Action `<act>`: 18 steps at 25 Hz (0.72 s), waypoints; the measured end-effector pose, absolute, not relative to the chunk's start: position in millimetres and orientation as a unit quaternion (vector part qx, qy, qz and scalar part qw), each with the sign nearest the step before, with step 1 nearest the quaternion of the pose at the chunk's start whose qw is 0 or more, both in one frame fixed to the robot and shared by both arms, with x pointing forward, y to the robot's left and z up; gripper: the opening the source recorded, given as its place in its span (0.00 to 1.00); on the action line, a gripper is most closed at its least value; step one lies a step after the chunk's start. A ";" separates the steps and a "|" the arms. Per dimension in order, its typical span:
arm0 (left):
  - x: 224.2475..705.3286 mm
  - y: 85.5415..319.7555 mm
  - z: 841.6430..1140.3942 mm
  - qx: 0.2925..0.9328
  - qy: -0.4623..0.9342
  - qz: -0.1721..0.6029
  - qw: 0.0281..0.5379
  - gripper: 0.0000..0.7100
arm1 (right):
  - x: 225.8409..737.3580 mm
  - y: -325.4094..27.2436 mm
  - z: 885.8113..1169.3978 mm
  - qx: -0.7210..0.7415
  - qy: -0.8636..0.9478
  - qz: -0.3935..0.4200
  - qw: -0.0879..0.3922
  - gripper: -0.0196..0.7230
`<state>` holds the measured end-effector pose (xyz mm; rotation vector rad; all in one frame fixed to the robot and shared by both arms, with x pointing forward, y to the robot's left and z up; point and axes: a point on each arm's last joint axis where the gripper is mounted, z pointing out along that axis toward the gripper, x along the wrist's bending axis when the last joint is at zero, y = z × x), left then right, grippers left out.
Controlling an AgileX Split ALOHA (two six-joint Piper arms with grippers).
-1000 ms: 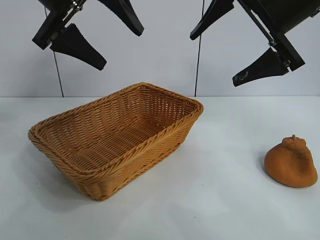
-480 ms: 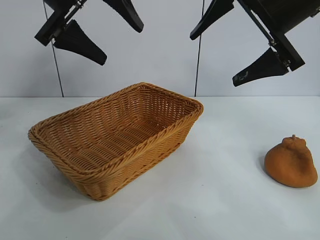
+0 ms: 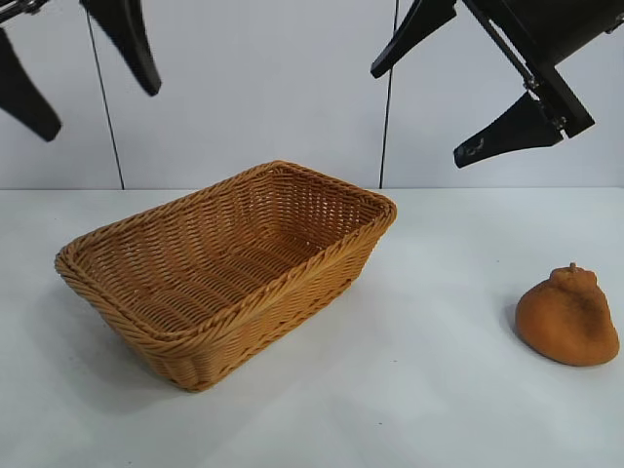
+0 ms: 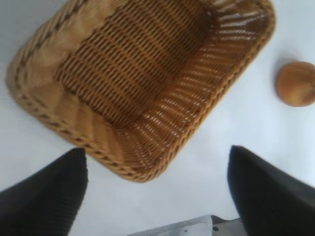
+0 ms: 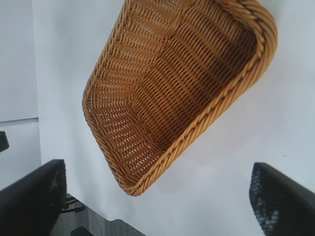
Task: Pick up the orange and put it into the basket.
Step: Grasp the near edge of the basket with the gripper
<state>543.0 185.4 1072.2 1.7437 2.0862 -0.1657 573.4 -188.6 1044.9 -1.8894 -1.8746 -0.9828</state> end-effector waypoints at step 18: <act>526.4 196.2 986.3 0.417 0.884 -0.055 0.203 0.79 | 573.6 -188.8 1044.8 -0.658 -0.654 -0.342 0.150 0.96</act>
